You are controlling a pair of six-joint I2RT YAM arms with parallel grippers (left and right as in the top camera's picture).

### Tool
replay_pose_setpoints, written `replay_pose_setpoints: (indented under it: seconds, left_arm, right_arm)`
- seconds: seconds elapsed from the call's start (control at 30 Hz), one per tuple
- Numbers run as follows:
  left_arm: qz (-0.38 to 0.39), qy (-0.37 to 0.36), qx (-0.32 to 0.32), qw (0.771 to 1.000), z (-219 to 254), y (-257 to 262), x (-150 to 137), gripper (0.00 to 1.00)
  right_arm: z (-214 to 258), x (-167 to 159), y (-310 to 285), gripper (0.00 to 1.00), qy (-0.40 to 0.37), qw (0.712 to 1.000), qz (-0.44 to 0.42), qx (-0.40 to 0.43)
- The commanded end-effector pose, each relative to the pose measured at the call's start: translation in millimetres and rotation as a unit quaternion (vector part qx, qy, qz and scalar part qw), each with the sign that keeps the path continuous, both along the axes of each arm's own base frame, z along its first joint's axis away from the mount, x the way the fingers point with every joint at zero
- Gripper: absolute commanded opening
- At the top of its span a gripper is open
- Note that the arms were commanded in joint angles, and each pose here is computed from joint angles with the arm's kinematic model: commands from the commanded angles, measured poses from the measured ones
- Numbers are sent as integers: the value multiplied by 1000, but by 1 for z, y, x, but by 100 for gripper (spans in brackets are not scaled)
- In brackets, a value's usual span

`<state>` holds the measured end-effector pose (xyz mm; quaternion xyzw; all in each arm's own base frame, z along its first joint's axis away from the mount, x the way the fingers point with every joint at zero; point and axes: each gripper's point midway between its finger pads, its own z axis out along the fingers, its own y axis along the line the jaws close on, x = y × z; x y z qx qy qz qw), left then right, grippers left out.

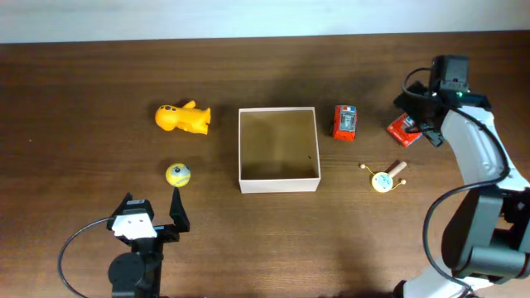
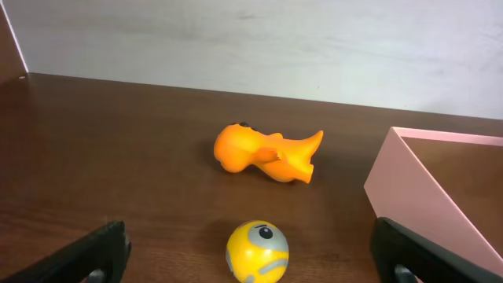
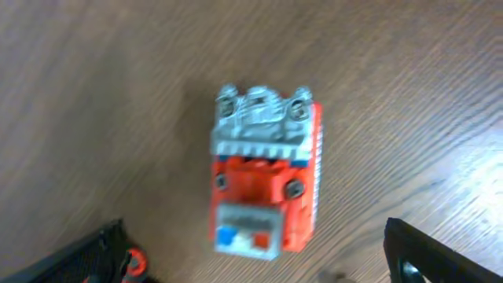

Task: Pack container
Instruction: 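Move the right gripper over the red-blue tank truck, then lower the right gripper and close it on the red-blue tank truck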

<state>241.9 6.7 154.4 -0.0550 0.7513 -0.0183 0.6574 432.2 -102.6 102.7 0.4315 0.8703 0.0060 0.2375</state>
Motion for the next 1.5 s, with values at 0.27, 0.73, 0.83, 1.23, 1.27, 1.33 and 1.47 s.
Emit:
replay_pose_setpoints:
  seconds: [0.27, 0.73, 0.83, 1.23, 1.27, 1.33, 1.47]
  left_arm:
    - [-3, 0, -2, 1000, -2, -1, 0, 99]
    - [-3, 0, -2, 1000, -2, -1, 0, 99]
    - [-3, 0, -2, 1000, -2, -1, 0, 99]
    - [-3, 0, -2, 1000, -2, -1, 0, 99]
    - [-3, 0, -2, 1000, -2, -1, 0, 99]
    - [-3, 0, -2, 1000, -2, -1, 0, 99]
    - [-3, 0, -2, 1000, -2, -1, 0, 99]
  right_arm:
    - [-29, -1, -24, 97, 30, 999, -32, -6]
    - [-52, 7, -27, 93, 36, 999, -32, -8]
    - [-52, 7, -27, 87, 36, 999, -31, -8]
    - [-53, 9, -17, 67, 32, 999, -19, 17]
    - [-54, 9, -16, 66, 32, 999, -18, 21]
    - [-54, 9, -13, 66, 33, 999, -15, 27]
    - [-56, 6, -9, 66, 41, 998, -8, 38]
